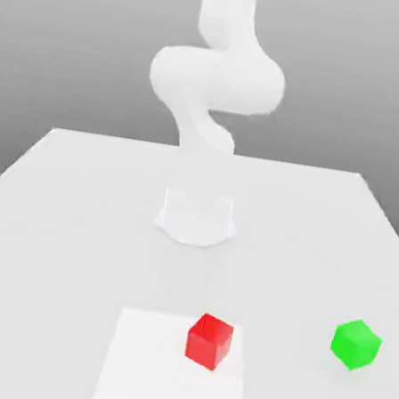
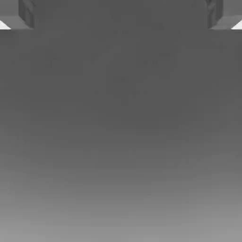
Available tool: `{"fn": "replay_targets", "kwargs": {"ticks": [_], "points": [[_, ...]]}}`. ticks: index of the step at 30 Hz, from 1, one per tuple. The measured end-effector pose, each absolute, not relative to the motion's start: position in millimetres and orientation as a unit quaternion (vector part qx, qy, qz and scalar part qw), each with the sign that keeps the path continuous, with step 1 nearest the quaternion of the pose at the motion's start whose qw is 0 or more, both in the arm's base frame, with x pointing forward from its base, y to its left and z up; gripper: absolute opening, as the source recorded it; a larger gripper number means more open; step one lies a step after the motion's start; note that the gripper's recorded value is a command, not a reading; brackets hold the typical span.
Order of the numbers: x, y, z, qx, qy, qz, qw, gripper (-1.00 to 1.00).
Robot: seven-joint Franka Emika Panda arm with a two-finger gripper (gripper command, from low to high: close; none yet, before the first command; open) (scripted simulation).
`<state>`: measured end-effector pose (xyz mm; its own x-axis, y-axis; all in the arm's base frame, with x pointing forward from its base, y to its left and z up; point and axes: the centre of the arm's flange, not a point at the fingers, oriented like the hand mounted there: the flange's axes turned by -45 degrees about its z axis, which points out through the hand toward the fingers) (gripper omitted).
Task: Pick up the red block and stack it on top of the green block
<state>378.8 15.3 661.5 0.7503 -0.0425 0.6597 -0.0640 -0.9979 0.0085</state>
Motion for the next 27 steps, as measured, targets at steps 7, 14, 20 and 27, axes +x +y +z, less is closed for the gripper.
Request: {"fn": "replay_targets", "kwargs": {"ticks": [7,14,20,27], "points": [[438.3,31.8,500.4,0.965,-0.094,0.238,0.046,0.00],[436.5,31.0,346.5,0.978,-0.161,0.126,0.043,0.00],[396.4,39.7,242.2,0.975,-0.217,0.034,0.016,0.00],[380.6,46.7,196.9,0.970,-0.243,0.005,-0.003,0.00]]}}
